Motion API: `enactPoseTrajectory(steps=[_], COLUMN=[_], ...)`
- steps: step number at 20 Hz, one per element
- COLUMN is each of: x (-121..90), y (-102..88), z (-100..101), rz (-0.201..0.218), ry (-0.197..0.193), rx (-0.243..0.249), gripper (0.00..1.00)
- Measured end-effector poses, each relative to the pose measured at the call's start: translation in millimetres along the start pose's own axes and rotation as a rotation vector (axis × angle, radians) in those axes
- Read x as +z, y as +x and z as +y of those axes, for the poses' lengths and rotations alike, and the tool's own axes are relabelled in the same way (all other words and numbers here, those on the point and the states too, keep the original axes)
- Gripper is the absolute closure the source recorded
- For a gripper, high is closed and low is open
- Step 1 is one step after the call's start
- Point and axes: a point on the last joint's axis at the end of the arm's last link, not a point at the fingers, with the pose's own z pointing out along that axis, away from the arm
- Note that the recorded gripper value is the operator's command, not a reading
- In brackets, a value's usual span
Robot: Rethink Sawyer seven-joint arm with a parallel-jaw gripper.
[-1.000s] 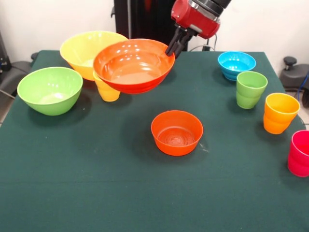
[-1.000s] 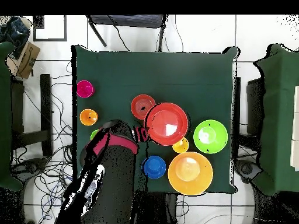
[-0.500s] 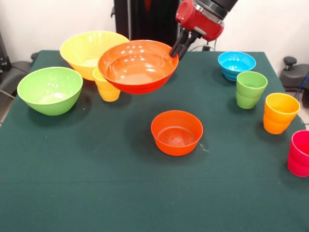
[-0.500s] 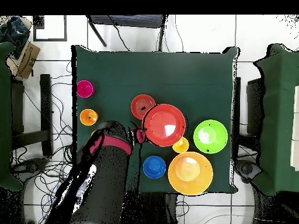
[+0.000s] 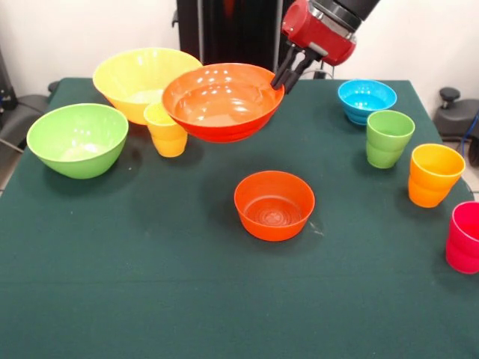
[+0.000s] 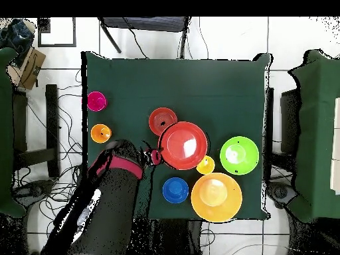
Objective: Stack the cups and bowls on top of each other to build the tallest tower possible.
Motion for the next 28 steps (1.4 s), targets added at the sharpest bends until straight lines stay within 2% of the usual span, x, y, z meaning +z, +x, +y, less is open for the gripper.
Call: enactPoseTrajectory(steps=[18,28], x=[-3.0,-6.6], y=[-10.3,-13.7], z=[18.4,14.7], rz=[-0.043,-0.034], ry=[-0.027,-0.028], rx=[0.065,0.112], gripper=[1.0,1.0])
